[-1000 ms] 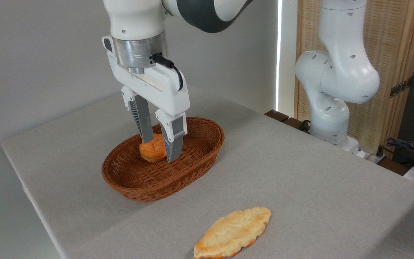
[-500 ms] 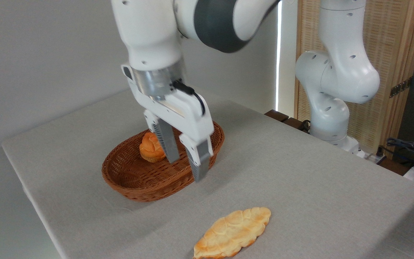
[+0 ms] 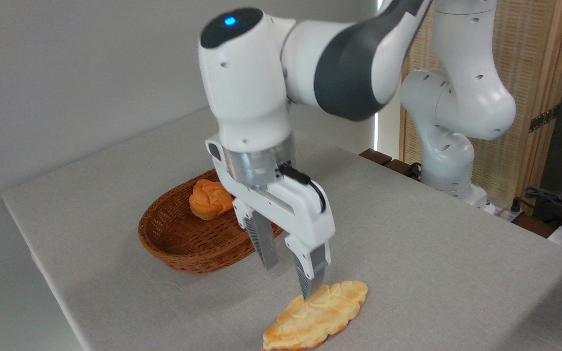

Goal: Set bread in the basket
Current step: 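Lower the gripper and close it on the golden bread slice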

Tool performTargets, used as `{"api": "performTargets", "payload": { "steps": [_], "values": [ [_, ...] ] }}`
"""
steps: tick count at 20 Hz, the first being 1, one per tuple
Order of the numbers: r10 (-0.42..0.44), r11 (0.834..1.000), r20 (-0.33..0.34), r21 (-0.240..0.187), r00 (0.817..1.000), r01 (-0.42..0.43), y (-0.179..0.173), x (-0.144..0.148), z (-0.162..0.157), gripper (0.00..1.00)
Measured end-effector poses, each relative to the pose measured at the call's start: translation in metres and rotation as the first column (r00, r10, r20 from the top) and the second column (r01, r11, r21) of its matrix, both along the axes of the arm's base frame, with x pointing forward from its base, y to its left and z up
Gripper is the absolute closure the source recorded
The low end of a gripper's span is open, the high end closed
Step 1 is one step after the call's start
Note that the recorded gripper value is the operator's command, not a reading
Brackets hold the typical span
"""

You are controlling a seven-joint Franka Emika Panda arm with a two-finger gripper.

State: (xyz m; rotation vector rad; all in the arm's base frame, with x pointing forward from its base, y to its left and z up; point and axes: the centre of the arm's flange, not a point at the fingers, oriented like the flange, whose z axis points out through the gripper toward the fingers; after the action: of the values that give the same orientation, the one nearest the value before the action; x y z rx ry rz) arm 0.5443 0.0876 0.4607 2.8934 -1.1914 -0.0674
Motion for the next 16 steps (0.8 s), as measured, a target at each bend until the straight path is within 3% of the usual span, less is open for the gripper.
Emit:
{"api": "performTargets", "payload": {
  "steps": [6,14,16],
  "values": [
    [-0.088,0.996,-0.016,0.013,0.996,0.088,0.026,-0.005,-0.026,0.0],
    [-0.133,0.991,-0.032,0.022,0.991,0.134,0.028,0.0,-0.045,0.0],
    [-0.143,0.989,-0.035,0.022,0.989,0.143,0.028,0.001,-0.046,0.07]
  ]
}}
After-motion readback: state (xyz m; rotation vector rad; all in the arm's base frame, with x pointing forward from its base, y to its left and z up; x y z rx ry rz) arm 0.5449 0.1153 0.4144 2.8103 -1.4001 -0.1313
